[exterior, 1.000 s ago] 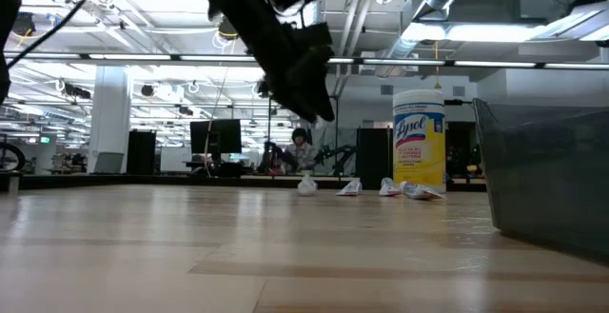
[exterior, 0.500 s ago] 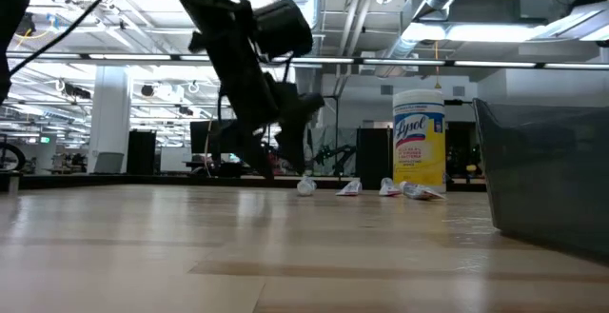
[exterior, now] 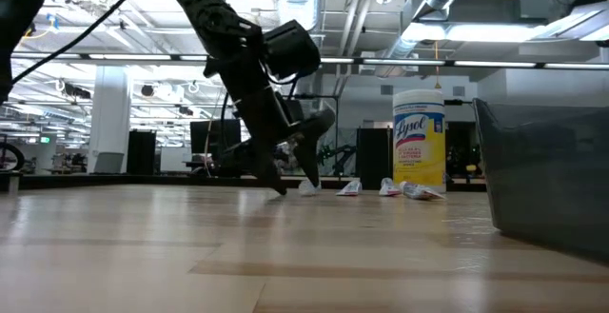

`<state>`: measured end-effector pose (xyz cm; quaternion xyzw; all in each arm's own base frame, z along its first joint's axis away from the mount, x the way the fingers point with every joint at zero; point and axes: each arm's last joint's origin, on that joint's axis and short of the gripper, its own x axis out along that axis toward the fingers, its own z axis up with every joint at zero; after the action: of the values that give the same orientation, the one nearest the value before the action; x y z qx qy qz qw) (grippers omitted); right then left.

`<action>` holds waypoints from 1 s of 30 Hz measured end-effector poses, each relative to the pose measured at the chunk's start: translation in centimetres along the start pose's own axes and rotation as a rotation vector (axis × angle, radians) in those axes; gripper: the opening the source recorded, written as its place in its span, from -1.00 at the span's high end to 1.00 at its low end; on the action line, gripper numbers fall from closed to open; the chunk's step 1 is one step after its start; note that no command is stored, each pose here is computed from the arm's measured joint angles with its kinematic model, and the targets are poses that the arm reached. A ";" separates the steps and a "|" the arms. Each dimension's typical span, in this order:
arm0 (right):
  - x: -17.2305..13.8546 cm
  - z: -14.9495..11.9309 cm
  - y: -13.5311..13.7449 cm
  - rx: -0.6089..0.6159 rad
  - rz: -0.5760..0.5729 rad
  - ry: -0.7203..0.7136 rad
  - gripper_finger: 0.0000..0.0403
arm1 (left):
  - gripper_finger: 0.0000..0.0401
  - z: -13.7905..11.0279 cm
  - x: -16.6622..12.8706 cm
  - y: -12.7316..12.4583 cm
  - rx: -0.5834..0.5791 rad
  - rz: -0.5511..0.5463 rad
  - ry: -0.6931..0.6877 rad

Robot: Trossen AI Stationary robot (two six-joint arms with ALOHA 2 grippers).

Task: Pick & Place Travel size toiletries
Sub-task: Put the toothpaste into the black bin

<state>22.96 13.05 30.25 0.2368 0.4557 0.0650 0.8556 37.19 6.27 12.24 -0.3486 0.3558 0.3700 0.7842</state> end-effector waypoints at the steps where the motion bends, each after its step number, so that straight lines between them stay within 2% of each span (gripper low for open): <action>1: 0.0 0.0 0.0 -0.001 0.000 0.000 0.21 | -0.36 0.1 0.3 -0.1 -0.001 0.002 0.003; 5: 0.0 0.0 0.0 -0.003 0.005 0.006 0.21 | -0.36 0.2 0.6 -0.4 0.003 -0.018 0.043; 10: 0.0 -0.1 0.0 -0.004 0.019 0.022 0.21 | -0.29 -0.1 0.2 -0.2 0.023 0.017 0.092; 18: 0.0 -0.1 0.0 -0.018 0.020 0.022 0.21 | 0.10 -0.3 0.3 0.3 0.010 0.050 0.126; 24: 0.0 -0.1 0.1 -0.018 0.020 0.022 0.21 | 0.40 -0.5 0.3 0.5 0.058 0.051 0.150; 30: 0.0 -0.1 0.1 -0.018 0.021 0.022 0.21 | 0.69 -0.5 0.4 0.6 0.052 0.020 0.199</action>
<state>22.91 13.12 30.25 0.2331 0.4619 0.0804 0.8520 36.74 6.30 11.55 -0.3597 0.4450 0.3317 0.7501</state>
